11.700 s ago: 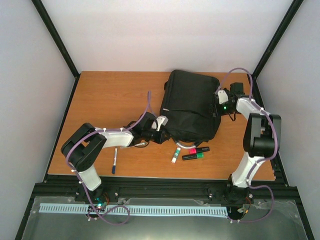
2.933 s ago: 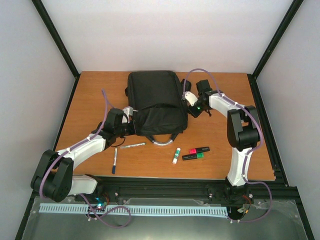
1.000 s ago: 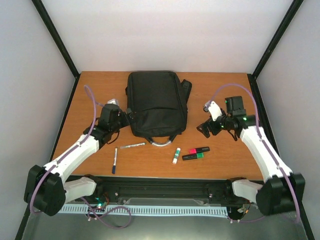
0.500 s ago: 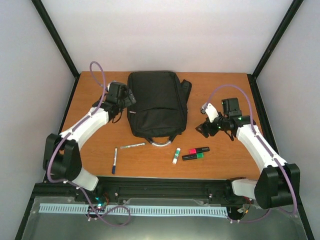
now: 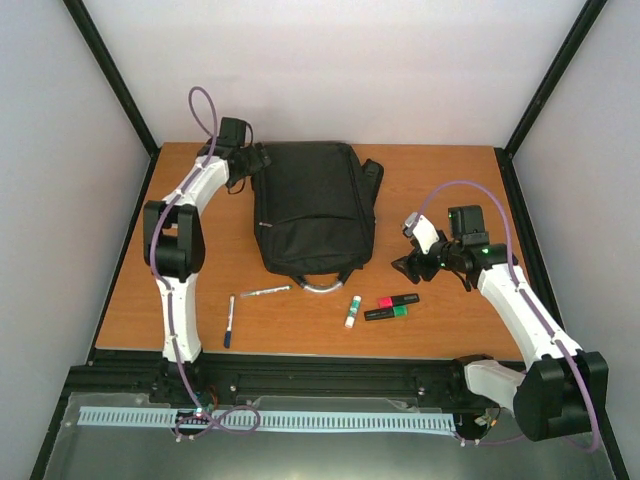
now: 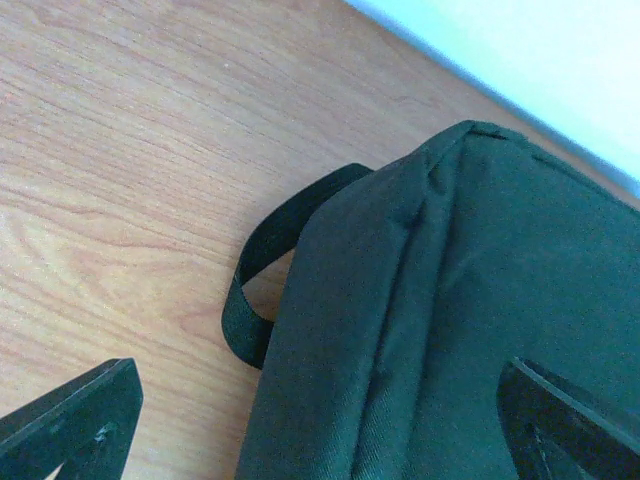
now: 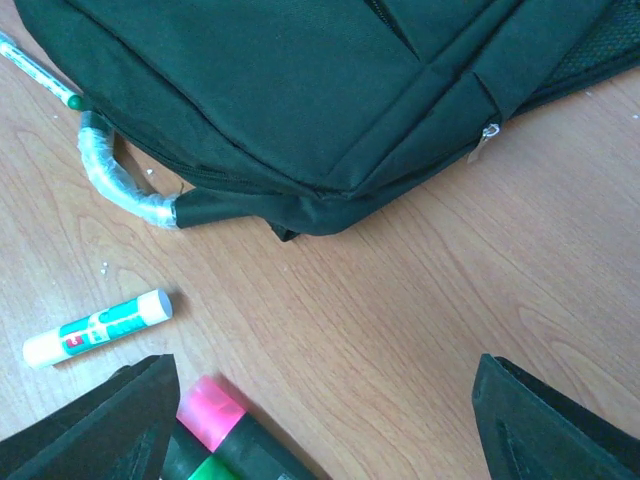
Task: Pack the student bag
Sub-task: Adjust the student bag at the center of the board.
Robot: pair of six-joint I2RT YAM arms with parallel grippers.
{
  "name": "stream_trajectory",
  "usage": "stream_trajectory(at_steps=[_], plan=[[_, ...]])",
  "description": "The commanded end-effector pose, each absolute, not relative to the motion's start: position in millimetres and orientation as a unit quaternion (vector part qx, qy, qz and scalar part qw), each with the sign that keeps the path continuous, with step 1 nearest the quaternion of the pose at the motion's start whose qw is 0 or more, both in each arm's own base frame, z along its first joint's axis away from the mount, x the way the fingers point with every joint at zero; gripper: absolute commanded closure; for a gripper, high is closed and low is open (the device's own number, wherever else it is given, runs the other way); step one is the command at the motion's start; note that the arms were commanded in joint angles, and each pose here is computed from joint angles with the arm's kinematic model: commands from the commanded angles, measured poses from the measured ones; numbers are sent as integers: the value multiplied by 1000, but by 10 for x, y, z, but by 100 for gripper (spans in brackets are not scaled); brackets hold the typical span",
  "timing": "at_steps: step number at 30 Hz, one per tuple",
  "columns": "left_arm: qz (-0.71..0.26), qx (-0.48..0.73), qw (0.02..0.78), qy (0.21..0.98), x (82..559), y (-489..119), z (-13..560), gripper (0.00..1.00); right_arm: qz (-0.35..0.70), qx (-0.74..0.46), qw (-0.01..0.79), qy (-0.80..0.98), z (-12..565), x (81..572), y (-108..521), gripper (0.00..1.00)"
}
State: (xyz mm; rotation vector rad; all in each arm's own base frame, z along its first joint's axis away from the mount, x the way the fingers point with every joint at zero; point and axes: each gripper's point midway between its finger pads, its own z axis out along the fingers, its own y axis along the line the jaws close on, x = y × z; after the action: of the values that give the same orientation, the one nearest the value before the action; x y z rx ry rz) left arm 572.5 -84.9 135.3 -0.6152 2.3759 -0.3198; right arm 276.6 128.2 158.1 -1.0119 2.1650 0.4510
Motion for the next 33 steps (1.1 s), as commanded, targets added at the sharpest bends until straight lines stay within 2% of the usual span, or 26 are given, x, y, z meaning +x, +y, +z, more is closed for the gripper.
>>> stream_trajectory(at_steps=[1, 9, 16, 20, 26, 29, 33], plan=[[-140, -197, 308, 920, 5842, -946, 1243, 0, 152, -397, 355, 833, 1548, 2817, 1233, 18], [-310, -98, 281, 903, 6180, -1722, 1094, 0, 152, -395, 344, 838, 1484, 2834, 1226, 19], [-398, -3, 281, 873, 6194, -2606, 1161, 1, 149, -393, 341, 841, 1458, 2845, 1213, 19], [-415, 25, 291, 862, 6191, -3026, 1249, 0, 150, -392, 337, 843, 1429, 2852, 1213, 20], [-382, 0, 335, 861, 6297, -2868, 1630, 0, 150, -392, 333, 844, 1409, 2847, 1210, 20], [-332, -17, 350, 876, 6191, -2615, 1887, 0, 150, -392, 334, 844, 1421, 2848, 1210, 20], [-256, -74, 336, 903, 5807, -2191, 1944, 0, 155, -393, 336, 842, 1449, 2839, 1229, 20]])
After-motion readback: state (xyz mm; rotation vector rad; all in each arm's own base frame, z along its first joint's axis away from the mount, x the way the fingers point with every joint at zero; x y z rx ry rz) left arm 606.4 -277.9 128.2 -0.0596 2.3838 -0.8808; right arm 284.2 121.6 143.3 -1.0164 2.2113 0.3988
